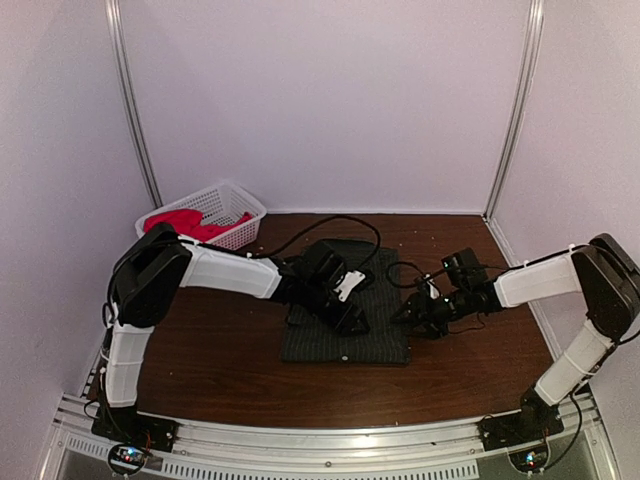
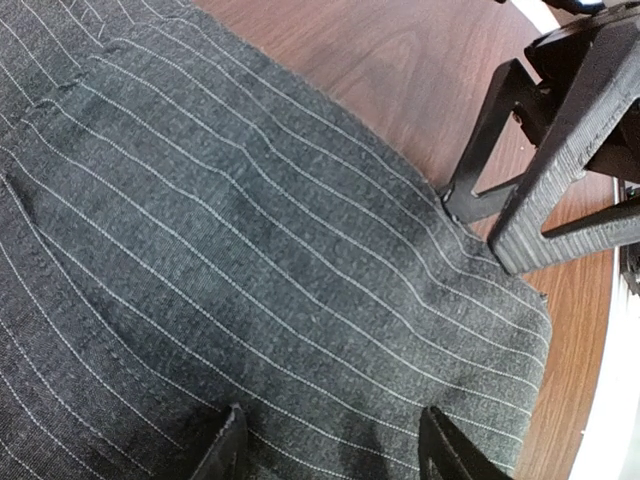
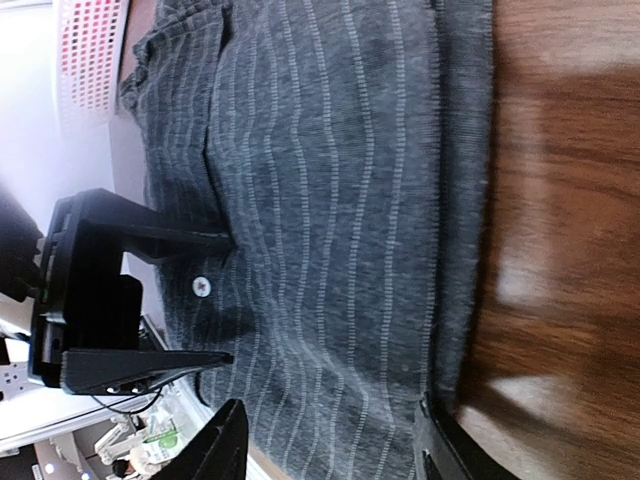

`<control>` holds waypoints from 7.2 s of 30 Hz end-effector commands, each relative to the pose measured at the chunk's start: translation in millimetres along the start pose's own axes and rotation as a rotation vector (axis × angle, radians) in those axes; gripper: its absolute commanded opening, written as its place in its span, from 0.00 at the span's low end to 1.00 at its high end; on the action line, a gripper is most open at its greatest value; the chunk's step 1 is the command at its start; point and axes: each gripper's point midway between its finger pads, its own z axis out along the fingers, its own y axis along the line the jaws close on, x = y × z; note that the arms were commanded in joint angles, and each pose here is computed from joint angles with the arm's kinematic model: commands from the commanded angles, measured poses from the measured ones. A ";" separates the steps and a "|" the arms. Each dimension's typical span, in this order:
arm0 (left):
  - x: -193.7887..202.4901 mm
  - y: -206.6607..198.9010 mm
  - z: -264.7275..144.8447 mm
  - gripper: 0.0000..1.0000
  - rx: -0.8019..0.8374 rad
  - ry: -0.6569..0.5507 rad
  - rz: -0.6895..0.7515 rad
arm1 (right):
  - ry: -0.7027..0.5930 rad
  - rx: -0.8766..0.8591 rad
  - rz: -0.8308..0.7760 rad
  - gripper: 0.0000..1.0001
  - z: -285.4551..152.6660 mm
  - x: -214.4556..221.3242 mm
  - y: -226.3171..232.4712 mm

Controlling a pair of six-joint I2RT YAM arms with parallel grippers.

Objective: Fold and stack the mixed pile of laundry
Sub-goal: Smooth out the 2/3-rectangle-folded T-shirt at the center of the board, then pick up the 2/3-rectangle-folded T-shirt from the center of the board, then fold the 2/3-rectangle-folded T-shirt at the center of the board.

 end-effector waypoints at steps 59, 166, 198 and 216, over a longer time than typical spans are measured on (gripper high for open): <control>28.5 18.8 33.1 0.60 0.002 0.057 -0.150 | 0.172 -0.035 -0.132 0.59 12.4 39.5 -2.5; 49.7 -21.4 -46.3 0.57 -0.990 0.019 1.146 | 0.339 -0.054 -0.315 0.31 119.8 -38.9 48.0; 104.8 -159.1 -155.2 0.02 -0.172 0.429 0.787 | 0.206 0.254 -0.430 0.51 42.9 -50.3 43.9; -18.8 -86.9 -125.0 0.11 -0.350 0.336 0.869 | 0.413 0.155 -0.471 0.45 75.1 13.4 39.3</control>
